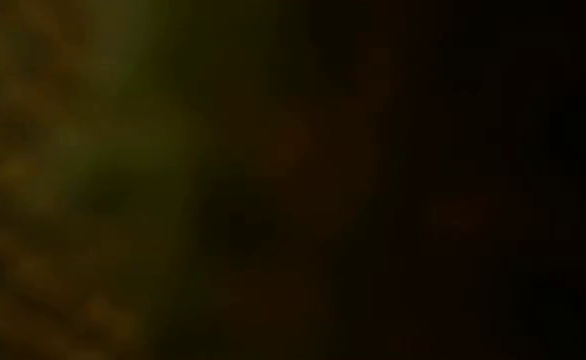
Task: Stack small to large cups/mugs on shelf
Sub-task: Put the yellow mug on the shelf
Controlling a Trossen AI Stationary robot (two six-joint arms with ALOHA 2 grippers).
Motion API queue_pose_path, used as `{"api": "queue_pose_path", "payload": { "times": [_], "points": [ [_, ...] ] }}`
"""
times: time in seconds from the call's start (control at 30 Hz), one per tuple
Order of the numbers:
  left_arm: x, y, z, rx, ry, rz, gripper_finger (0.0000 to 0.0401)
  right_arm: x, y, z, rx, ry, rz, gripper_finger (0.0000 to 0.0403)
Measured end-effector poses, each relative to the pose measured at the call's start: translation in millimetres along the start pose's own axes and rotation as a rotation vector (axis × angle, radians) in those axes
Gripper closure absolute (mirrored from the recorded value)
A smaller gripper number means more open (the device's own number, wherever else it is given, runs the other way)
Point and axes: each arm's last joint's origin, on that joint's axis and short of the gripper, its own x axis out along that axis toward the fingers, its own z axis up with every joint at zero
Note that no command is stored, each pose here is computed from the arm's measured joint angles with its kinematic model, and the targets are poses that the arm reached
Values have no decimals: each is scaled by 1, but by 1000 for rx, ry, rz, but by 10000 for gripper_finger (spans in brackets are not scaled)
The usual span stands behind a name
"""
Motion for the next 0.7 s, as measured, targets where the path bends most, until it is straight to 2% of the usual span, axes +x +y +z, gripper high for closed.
{"api": "queue_pose_path", "payload": {
  "times": [0.27, 0.7],
  "points": [
    [0, 0, 0, 0, 0, 0, 381, 14, 6, 2, 8, -55, 92, 246],
    [0, 0, 0, 0, 0, 0, 381, 28, 11, 4, 51, -124, 50, 246]
  ]
}}
